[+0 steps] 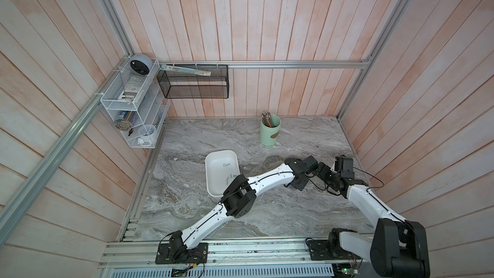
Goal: Put the screws on the desktop into the storage box
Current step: Pick up the screw from the center of the board.
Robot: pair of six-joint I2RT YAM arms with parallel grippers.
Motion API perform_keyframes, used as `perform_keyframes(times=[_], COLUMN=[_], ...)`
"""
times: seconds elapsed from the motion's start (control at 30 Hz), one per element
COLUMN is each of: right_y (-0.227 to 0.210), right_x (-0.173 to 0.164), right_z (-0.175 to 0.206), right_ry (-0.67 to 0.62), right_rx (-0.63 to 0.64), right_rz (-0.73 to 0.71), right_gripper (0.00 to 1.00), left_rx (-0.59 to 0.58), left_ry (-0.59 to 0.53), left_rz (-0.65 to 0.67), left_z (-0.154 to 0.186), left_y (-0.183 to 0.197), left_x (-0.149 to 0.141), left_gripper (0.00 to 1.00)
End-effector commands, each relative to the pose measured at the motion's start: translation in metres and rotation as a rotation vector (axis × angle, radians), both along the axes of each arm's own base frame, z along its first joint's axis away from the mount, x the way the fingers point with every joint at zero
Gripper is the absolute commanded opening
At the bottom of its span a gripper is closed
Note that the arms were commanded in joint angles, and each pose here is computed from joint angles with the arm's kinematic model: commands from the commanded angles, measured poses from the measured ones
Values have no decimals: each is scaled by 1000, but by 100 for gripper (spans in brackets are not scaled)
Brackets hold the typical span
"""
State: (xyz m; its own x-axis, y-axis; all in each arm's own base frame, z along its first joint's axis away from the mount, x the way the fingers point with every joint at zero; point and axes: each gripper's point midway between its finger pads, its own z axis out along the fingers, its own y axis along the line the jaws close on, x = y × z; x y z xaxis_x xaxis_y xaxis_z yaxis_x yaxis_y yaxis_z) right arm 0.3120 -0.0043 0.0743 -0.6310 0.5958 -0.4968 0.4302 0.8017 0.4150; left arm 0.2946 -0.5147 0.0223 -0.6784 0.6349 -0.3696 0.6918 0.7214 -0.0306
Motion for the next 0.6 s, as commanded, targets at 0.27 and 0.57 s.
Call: perform_keyframes(times=[0.27,0.57], right_y=[-1,1], right_x=[2,3], right_z=[-3,-4], right_ry=[14,22], right_rx=[8,20], right_rz=[-2,7], right_gripper=[94,94], left_rx=[59,55], left_ry=[37,11], left_rz=[-22,-13], left_z=[-36,-24], left_y=[6,11], left_x=[-9,-5], left_gripper=[5,0])
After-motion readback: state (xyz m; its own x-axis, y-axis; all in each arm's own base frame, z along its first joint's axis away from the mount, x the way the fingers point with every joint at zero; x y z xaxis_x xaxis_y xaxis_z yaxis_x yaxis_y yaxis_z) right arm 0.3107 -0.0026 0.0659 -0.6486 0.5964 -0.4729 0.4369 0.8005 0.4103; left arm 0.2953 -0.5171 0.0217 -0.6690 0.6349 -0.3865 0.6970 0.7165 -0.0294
